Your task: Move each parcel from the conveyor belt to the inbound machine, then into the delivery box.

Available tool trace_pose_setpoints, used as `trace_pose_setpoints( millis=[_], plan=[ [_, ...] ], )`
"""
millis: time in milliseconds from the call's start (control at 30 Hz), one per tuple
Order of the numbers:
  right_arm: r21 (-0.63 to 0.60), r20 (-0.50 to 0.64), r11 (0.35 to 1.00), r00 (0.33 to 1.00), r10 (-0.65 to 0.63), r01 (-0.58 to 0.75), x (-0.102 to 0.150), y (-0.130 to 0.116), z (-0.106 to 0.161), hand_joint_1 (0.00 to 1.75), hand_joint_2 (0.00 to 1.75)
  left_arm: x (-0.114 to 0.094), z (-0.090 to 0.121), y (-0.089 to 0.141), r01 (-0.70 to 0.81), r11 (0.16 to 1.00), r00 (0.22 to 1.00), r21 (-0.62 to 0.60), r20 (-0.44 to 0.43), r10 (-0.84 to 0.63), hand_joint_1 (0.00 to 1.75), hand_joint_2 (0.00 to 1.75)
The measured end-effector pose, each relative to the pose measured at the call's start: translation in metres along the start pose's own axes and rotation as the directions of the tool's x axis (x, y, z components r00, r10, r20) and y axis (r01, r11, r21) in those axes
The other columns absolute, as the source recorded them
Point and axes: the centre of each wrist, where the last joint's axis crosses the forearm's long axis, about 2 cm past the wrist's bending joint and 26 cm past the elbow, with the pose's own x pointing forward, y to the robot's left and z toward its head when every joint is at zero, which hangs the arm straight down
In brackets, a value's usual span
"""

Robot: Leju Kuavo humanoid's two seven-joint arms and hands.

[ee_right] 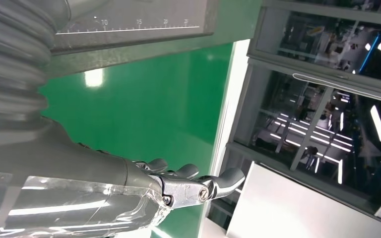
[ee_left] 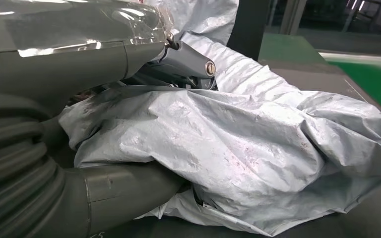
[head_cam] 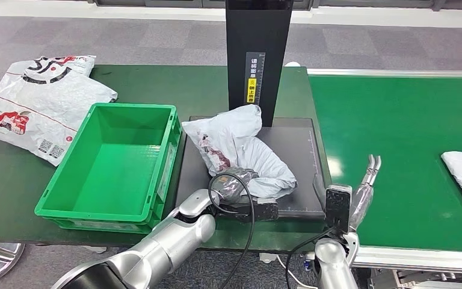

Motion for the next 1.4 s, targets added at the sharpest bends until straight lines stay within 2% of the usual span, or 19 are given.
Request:
trace_pose_setpoints(
  millis=[267, 500, 700, 900, 1067, 1233, 1400],
  plan=[
    [0.013, -0.009, 1.0, 1.0, 0.022, -0.021, -0.003, -0.003, 0.007, 0.0, 1.75, -0.006, -0.003, 0.019, -0.006, 0.986, 0.999, 0.168, 0.038, -0.001, 1.75, 1.75],
    [0.015, -0.024, 0.999, 0.999, 0.036, -0.035, -0.006, -0.008, 0.015, 0.0, 1.75, -0.013, -0.005, 0.068, 0.028, 0.924, 0.996, 0.382, 0.066, -0.057, 1.75, 1.75],
    [0.005, -0.039, 0.999, 0.998, 0.054, -0.054, -0.008, -0.016, 0.021, 0.0, 1.75, -0.016, 0.006, 0.106, 0.092, 0.838, 0.99, 0.538, 0.038, -0.133, 1.75, 1.75],
    [-0.006, -0.046, 0.998, 0.997, 0.066, -0.066, -0.01, -0.023, 0.026, 0.0, 1.75, -0.022, 0.022, 0.13, 0.135, 0.741, 0.985, 0.658, -0.008, -0.172, 1.75, 1.75],
    [-0.014, -0.06, 0.996, 0.995, 0.084, -0.085, -0.013, -0.032, 0.034, 0.0, 1.75, -0.037, 0.045, 0.139, 0.19, 0.652, 0.979, 0.734, -0.091, -0.183, 1.75, 1.75],
    [-0.02, -0.073, 0.995, 0.992, 0.099, -0.101, -0.015, -0.04, 0.043, 0.0, 1.75, -0.062, 0.076, 0.14, 0.232, 0.578, 0.973, 0.782, -0.176, -0.152, 1.75, 1.75],
    [-0.023, -0.079, 0.994, 0.991, 0.107, -0.109, -0.016, -0.044, 0.047, 0.0, 1.75, -0.081, 0.097, 0.135, 0.265, 0.554, 0.964, 0.789, -0.236, -0.124, 1.75, 1.75]
  ],
)
